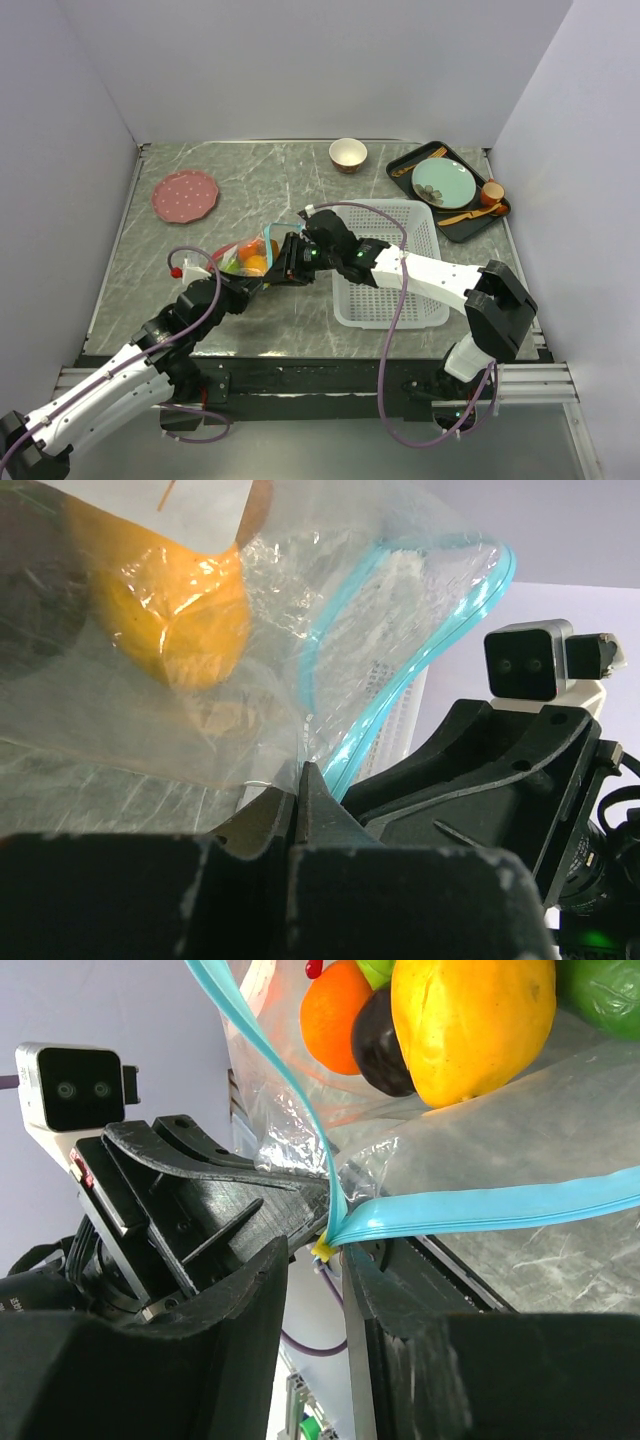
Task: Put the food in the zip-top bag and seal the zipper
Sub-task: Zip the zipper food storage bag at the center of the board.
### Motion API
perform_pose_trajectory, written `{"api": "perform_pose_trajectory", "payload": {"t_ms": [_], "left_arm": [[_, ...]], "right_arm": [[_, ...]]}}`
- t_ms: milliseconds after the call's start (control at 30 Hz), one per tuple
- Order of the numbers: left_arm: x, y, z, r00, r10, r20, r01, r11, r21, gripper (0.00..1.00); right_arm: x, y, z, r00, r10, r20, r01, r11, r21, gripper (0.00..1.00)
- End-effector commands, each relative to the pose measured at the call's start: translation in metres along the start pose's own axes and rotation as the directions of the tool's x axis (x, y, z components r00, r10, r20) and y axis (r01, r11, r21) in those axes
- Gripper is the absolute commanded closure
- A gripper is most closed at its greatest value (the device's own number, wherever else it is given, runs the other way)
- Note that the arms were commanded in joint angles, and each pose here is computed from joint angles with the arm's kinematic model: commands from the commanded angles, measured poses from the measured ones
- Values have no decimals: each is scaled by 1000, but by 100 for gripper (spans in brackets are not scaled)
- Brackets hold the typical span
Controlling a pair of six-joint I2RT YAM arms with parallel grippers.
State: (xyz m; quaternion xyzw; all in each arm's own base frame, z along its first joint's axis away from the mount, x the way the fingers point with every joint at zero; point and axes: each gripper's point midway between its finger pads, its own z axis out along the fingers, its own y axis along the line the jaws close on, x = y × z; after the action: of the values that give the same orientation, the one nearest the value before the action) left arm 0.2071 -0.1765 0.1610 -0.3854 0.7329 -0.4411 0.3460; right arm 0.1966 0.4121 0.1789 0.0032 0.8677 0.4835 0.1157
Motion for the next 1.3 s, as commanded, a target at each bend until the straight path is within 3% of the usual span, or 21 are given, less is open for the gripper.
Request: {"api": "perform_pose_trajectory", "payload": {"t_ms": [0,467,733,1000,1267], "left_arm": [[-2,-3,1,1000,-17,12,17,1000,7,99],[-11,-4,-2,998,-24,52,24,1000,12,99],[-11,-8,-1,999,1,53,-1,1000,9,99],[-8,-8,3,999,18,46,-19,1000,7,99],[-8,-10,2,999,22,46,-23,1000,21,99]], "right_arm": [[-4,18,-8,1000,-12,18,13,998,-61,64],[12,6,-5,999,36,-33,-37,999,-10,67],[19,2,-3,994,98,-48,-100,995,-30,64],[13,19,0,996,86,-35,-89,992,-94,63],[11,14,2,995,93,-29,-95,993,-69,62]]}}
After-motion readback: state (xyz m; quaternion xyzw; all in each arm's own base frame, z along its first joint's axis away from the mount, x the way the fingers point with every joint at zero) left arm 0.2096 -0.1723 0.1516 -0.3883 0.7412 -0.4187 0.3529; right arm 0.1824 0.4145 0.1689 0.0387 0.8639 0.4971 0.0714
